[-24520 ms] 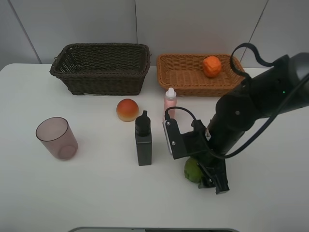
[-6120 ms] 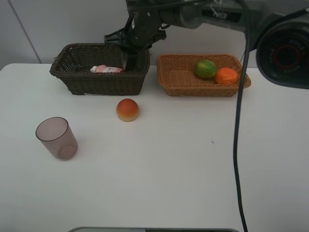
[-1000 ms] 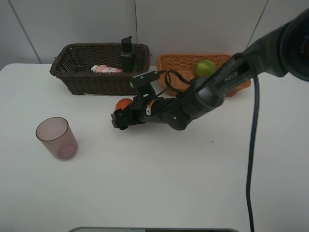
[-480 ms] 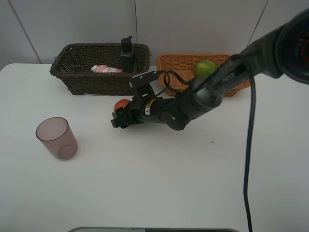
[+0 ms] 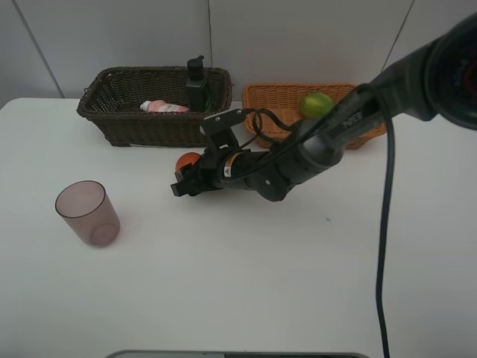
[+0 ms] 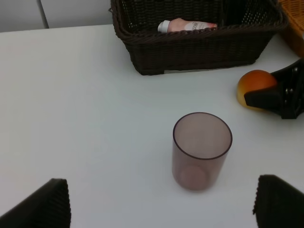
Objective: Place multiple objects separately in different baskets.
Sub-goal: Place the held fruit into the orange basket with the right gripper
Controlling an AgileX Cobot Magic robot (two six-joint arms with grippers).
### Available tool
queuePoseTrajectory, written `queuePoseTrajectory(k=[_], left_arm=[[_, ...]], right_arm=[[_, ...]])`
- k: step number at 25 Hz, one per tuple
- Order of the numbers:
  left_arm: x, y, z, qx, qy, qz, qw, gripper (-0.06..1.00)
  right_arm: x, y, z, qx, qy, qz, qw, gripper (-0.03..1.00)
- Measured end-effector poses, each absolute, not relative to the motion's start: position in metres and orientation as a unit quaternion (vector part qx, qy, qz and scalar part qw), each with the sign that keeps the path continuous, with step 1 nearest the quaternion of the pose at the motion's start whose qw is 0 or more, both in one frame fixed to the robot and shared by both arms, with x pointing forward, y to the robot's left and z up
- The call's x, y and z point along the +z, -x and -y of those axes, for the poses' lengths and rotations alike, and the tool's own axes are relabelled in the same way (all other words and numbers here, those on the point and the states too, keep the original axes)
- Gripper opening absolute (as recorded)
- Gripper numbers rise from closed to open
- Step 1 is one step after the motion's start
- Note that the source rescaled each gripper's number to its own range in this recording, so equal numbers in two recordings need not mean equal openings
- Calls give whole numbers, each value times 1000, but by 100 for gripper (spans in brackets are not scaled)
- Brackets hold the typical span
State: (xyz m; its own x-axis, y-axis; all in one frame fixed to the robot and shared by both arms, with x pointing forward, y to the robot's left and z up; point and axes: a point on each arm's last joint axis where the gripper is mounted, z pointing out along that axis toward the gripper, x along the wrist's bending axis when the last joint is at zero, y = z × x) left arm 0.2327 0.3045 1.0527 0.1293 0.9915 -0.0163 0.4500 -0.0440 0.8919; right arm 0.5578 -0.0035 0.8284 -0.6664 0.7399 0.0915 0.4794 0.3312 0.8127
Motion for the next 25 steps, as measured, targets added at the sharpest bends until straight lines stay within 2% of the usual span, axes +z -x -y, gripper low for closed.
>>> queuePoseTrajectory(k=[13,18,25], left_arm=[[1053,-233,-305,340,-637,-565,398,100],[1053,-233,-305,340,-637,-565,398,100],[1053,-233,-305,340,-637,-565,398,100]], right_arm=[[831,-558,3,437,-380,-802,150,43],[857,-558,4,431,-381,-803,153,43],[897,-549,17,351,-388,-839,147,43]])
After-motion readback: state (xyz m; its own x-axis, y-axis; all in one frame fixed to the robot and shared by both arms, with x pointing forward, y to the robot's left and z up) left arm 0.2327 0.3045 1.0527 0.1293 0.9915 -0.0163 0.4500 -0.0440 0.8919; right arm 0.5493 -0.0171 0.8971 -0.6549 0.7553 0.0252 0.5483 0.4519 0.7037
